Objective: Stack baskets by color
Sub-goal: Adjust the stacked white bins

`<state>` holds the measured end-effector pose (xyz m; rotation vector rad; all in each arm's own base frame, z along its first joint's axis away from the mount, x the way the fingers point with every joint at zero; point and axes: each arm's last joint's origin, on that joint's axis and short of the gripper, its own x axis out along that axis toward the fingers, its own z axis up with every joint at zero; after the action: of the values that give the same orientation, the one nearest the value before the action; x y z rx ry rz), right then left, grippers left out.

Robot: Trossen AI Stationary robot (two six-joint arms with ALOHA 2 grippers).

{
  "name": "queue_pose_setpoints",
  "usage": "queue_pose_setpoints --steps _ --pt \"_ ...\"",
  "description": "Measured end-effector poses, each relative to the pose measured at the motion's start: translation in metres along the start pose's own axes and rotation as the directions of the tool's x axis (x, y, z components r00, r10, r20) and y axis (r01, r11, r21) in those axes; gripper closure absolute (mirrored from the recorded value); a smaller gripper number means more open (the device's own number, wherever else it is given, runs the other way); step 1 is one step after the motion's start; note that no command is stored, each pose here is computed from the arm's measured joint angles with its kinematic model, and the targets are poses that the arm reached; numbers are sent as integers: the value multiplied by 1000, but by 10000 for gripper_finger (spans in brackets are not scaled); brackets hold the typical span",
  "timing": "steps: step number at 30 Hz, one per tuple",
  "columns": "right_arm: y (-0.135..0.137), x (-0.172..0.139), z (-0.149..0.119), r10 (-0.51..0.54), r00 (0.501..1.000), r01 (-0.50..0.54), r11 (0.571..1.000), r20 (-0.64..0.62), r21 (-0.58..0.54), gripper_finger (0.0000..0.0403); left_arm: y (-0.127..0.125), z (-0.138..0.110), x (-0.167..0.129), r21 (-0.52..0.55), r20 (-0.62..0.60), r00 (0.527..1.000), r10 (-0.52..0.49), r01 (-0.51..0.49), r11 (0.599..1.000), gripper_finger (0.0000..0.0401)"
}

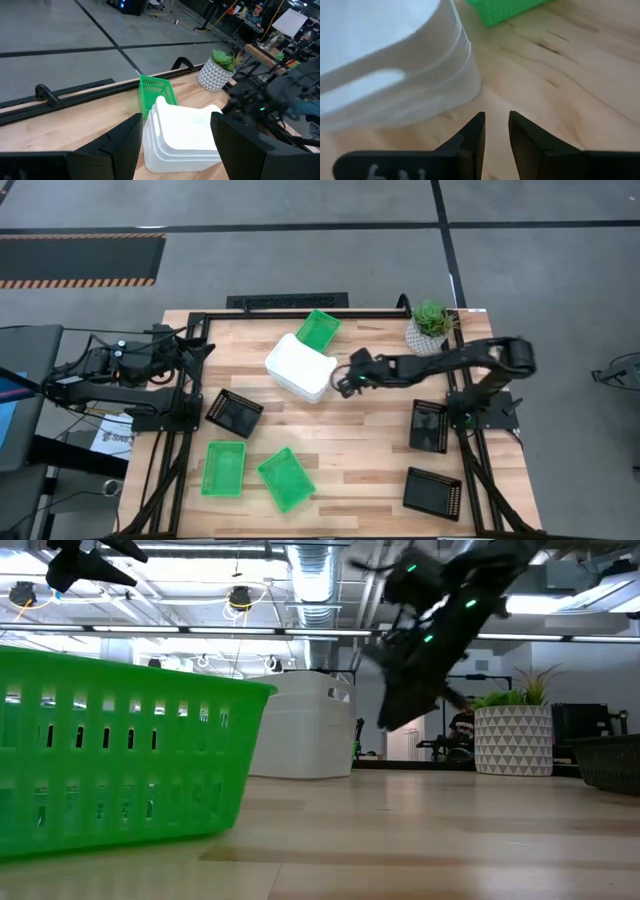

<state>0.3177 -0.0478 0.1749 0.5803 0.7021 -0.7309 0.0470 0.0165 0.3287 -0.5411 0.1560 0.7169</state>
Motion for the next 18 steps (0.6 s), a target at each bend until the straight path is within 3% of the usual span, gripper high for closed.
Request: queue_pose_setpoints --steps 6,13,18 --pt "25 31 13 13 999 -15 998 -32 -57 296 0 0 0 0 -1 1000 0 0 1000 177" --pt "69 42 42 155 988 -156 983 -16 -96 296 0 0 0 1 0 1000 0 0 1000 177" --pt "87 39 60 168 985 -173 976 -46 -133 296 1 -1 0 0 -17 1000 -1 1 1000 177"
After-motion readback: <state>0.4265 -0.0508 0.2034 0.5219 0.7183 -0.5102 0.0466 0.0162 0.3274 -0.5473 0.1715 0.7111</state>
